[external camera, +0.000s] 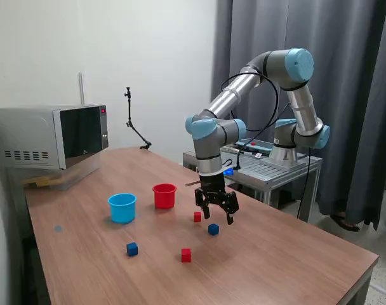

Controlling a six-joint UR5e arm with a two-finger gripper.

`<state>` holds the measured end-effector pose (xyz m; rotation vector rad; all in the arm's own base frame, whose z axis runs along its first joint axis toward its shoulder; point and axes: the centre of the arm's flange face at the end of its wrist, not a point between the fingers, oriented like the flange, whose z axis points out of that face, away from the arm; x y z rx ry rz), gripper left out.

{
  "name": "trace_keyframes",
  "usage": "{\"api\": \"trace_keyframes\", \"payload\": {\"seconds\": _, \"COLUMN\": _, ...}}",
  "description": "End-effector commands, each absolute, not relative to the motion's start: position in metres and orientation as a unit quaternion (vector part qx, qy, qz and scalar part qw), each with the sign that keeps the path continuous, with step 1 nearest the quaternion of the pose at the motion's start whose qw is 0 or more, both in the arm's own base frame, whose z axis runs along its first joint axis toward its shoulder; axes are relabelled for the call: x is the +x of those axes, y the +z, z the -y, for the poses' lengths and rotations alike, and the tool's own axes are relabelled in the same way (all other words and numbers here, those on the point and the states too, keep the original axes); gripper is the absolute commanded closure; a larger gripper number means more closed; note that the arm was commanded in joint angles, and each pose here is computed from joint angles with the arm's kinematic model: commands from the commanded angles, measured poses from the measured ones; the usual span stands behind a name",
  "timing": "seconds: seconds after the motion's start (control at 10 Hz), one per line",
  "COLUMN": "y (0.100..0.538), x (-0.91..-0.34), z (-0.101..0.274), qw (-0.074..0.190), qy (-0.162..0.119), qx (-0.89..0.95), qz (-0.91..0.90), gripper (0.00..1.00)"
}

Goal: Place red objects in the red bin, and blue objects in the blue bin.

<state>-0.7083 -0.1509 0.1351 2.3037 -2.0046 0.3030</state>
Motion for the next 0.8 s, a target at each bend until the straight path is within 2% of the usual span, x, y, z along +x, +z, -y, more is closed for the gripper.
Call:
{"api": "trace_keyframes", "payload": {"seconds": 0.0, "y": 0.117, "x": -0.71, "z": 0.151, "qw": 0.027, "qy": 0.105, "qx": 0.749, "qz": 0.654, "gripper": 0.0}}
{"api": "trace_keyframes", "payload": {"seconds": 0.4, "y": 0.102, "x": -0.711, "z": 0.124, "qw": 0.0, "qy": 0.095, "qx": 0.74, "qz": 0.666, "gripper": 0.0}}
{"api": "trace_keyframes", "payload": {"seconds": 0.7, "y": 0.104, "x": -0.712, "z": 0.124, "qw": 0.004, "qy": 0.095, "qx": 0.74, "qz": 0.666, "gripper": 0.0}}
